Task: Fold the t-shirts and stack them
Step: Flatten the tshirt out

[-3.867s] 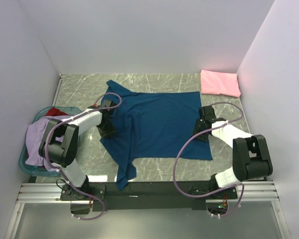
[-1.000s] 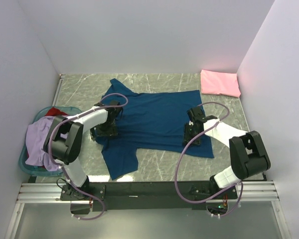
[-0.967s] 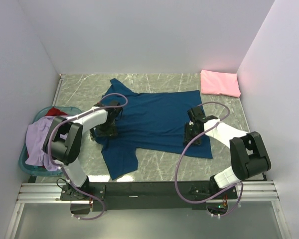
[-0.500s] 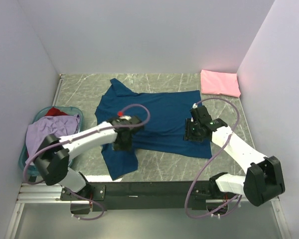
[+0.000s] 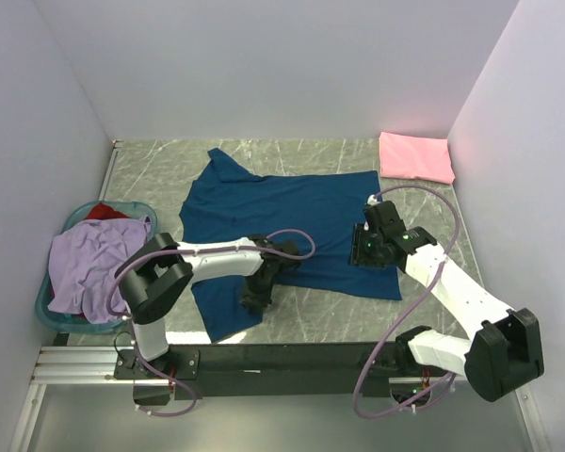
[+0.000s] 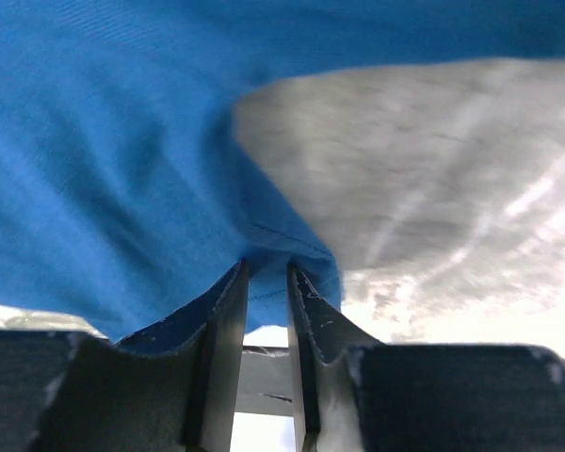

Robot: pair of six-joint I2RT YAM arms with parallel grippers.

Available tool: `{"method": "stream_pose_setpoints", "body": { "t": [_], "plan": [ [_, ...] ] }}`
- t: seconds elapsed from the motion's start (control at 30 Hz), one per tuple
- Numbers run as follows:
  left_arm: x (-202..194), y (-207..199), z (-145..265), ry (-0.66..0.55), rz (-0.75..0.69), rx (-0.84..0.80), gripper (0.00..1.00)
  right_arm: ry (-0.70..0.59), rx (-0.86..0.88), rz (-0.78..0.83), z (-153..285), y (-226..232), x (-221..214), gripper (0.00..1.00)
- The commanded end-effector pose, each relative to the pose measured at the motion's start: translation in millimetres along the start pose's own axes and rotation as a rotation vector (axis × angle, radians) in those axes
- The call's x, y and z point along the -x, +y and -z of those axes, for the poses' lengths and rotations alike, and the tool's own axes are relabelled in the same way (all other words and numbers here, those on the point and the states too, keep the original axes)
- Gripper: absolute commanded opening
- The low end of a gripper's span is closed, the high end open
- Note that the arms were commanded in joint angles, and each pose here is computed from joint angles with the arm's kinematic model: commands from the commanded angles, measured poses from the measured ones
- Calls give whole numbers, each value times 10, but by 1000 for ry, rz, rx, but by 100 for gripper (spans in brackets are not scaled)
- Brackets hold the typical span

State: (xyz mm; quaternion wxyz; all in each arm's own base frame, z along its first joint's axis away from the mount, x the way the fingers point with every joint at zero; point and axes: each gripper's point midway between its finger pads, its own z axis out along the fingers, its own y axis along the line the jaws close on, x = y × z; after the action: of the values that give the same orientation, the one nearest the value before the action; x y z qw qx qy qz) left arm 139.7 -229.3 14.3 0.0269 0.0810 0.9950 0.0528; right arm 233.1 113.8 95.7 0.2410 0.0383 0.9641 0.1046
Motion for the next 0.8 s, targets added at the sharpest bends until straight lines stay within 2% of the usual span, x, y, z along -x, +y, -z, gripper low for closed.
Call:
{"method": "stream_pose_setpoints", "body": {
  "t": [0.0, 0.17, 0.33, 0.53, 0.7, 0.77],
  "plan": [
    [-23, -305, 12, 14, -69, -90, 29, -31, -23, 9, 74, -53, 20, 47],
    [-153, -623, 83, 35, -147, -170, 30, -26, -17, 5, 49, -42, 9, 47],
    [-176, -805, 304, 23, -159, -271, 34, -38, -9, 9, 60, -20, 49, 47],
    [-33, -630, 593, -64, -91, -239, 51, -52, 6, 24, 66, 7, 86, 47],
    [358, -123, 717, -162, 83, -194, 53, -29, 21, 25, -20, 55, 88, 47],
    [515, 197, 581, -160, 180, -162, 52, -19, 11, 27, -74, 54, 96, 47]
  ]
}}
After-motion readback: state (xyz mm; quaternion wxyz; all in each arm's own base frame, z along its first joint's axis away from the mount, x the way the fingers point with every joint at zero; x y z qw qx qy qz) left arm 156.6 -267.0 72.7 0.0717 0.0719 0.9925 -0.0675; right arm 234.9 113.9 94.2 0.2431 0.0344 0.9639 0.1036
